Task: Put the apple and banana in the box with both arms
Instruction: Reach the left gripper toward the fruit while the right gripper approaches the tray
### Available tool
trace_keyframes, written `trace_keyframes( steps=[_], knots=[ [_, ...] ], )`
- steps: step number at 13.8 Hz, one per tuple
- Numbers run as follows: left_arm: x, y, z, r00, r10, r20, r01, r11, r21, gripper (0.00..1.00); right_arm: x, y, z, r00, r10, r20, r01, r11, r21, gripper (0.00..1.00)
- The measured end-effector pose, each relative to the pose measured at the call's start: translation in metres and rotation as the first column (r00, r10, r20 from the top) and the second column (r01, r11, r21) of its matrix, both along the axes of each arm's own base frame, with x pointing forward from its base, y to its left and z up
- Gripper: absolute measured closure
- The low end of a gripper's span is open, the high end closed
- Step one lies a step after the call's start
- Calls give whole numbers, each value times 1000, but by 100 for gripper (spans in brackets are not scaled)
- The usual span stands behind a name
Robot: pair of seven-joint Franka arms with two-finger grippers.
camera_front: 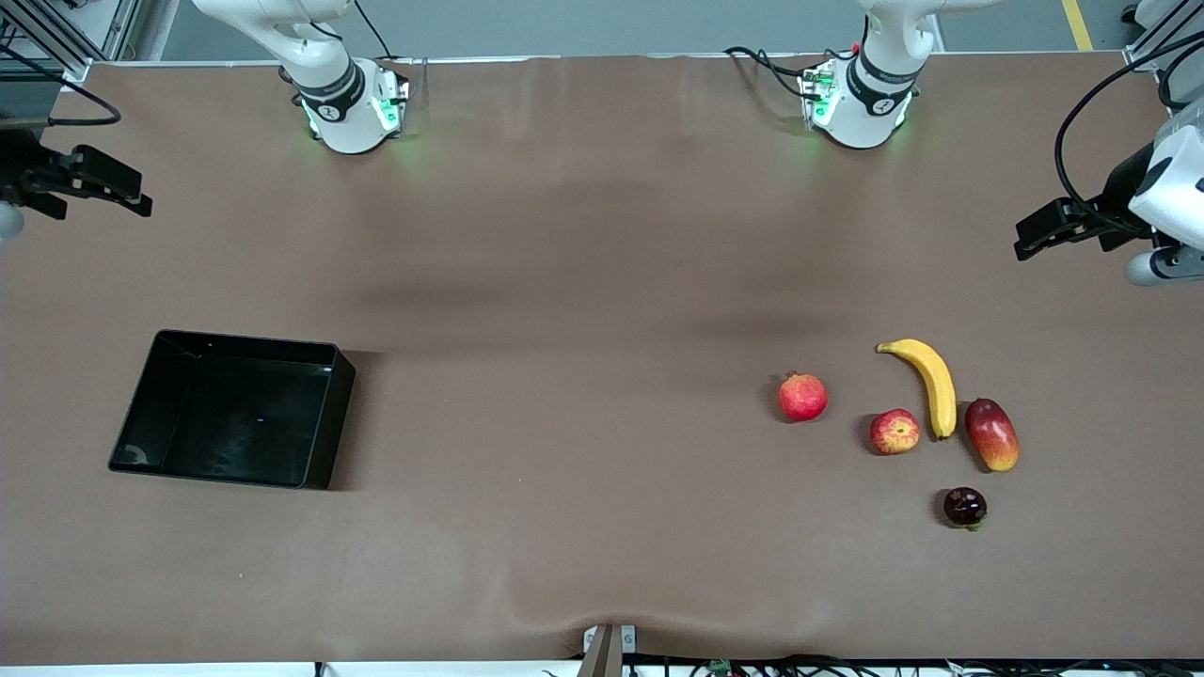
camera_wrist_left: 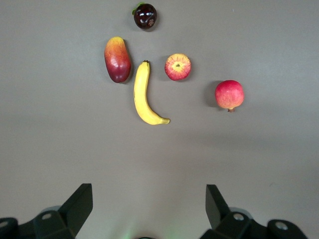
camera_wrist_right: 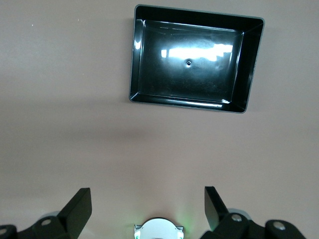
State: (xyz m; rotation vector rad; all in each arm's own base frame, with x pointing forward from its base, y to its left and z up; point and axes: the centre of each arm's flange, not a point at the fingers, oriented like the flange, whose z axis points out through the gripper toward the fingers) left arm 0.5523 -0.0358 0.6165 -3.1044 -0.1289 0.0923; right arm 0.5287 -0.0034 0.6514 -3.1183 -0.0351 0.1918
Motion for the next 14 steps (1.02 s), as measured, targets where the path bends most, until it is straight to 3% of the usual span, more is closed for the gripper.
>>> trace_keyframes(
  steps=[4,7,14],
  knots=[
    [0,1,2,1000,1,4,-1,1000,0,0,8,20,2,998,36,52,-36,999,0,0],
    [6,2,-8,1000,3,-13,-3,1000,-1,0,7,38,2,996,70,57,-70,998,-1,0],
    [58,17,-95,999,24,-24,-24,1000,-15,0,8,40,3,995,75,60,-75,997,-3,0]
  ],
)
